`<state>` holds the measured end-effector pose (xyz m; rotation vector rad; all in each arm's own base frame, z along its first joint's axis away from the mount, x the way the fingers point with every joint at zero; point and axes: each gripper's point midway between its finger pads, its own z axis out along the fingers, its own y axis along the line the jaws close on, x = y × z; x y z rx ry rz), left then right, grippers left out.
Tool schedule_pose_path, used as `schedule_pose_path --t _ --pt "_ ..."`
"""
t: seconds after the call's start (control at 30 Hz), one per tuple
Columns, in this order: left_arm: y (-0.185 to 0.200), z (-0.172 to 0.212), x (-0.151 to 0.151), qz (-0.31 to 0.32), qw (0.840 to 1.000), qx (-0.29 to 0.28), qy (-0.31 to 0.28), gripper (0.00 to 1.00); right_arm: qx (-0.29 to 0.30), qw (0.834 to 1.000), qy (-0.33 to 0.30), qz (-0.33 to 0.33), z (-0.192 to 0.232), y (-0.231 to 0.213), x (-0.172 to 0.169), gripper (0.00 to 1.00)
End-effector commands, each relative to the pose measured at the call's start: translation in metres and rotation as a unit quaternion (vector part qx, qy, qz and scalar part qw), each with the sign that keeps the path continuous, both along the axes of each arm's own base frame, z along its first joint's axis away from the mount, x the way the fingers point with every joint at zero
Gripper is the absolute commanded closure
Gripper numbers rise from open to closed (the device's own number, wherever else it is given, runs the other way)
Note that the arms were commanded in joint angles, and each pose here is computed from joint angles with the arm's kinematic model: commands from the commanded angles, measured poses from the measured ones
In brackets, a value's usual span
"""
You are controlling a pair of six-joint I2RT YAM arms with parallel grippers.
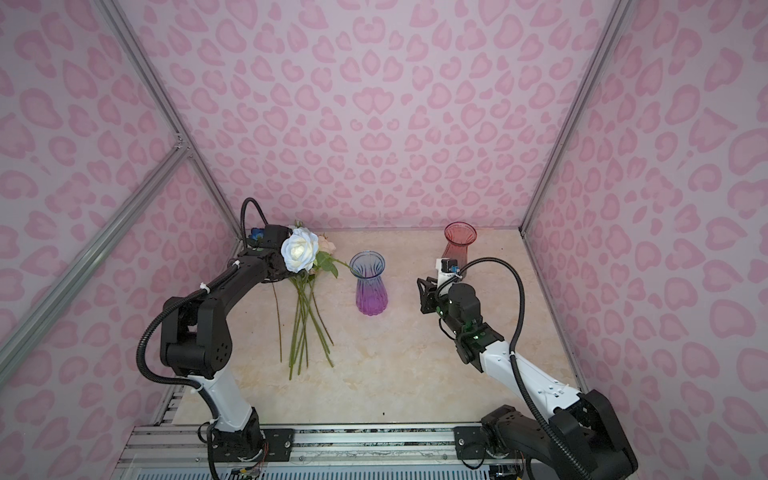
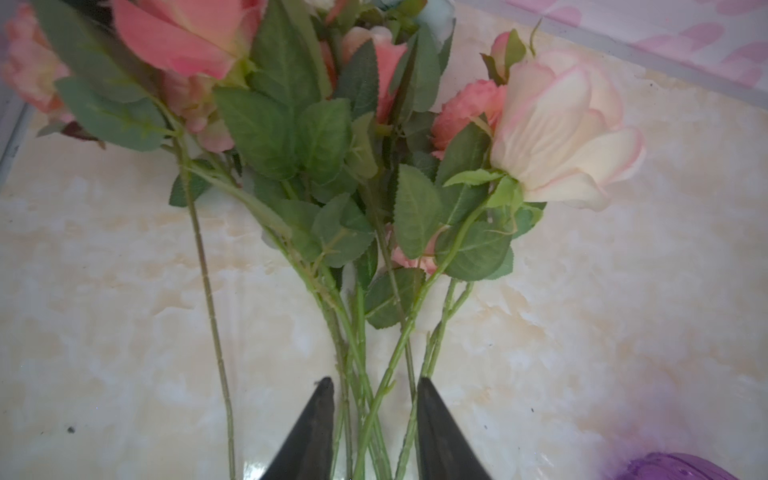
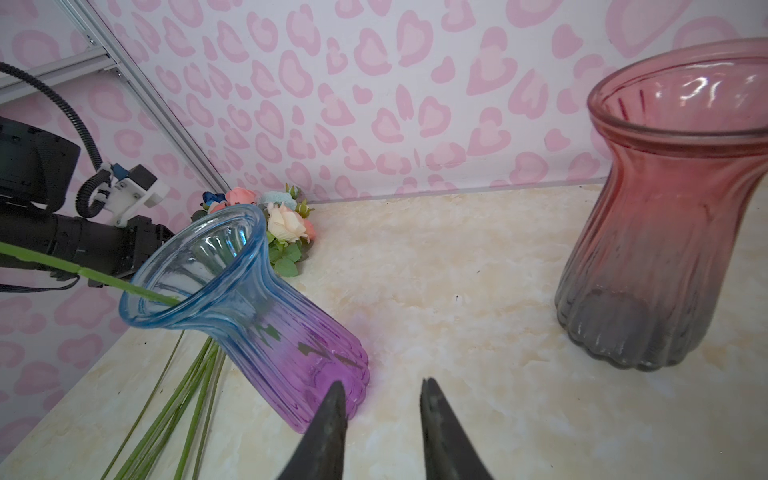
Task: Arrange the flowers into the vase
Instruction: 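Lower the left gripper into the bunch and grasp a pink-white rose stem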
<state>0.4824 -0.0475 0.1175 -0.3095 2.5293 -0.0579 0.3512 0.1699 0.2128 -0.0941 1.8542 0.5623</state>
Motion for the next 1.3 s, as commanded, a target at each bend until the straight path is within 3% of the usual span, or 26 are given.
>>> schedule_pose_path --t 0.0,0.37,0.77,1.1,1.27 --pt "-0.010 -0.009 0.006 -0.037 0.999 0.003 0.015 0.60 0.000 1.000 0.007 -0.004 -0.005 0.000 0.001 0.68" --pt "-0.020 -0.048 0.014 -0.077 0.995 0.026 0.065 0.59 0.001 1.000 0.008 -0.001 -0.005 0.000 0.001 0.67" --pt "-0.017 -0.075 0.010 -0.070 0.993 0.033 0.088 0.63 0.003 1.000 0.009 -0.001 -0.006 0.000 0.000 0.67" --pt "-0.014 -0.064 0.008 -0.062 0.994 0.038 0.080 0.94 0.003 1.000 0.007 -0.002 -0.005 0.000 0.000 0.67" --pt "-0.017 -0.043 0.004 -0.061 0.996 0.028 0.061 0.96 0.005 1.000 0.008 -0.001 -0.005 0.000 0.000 0.67"
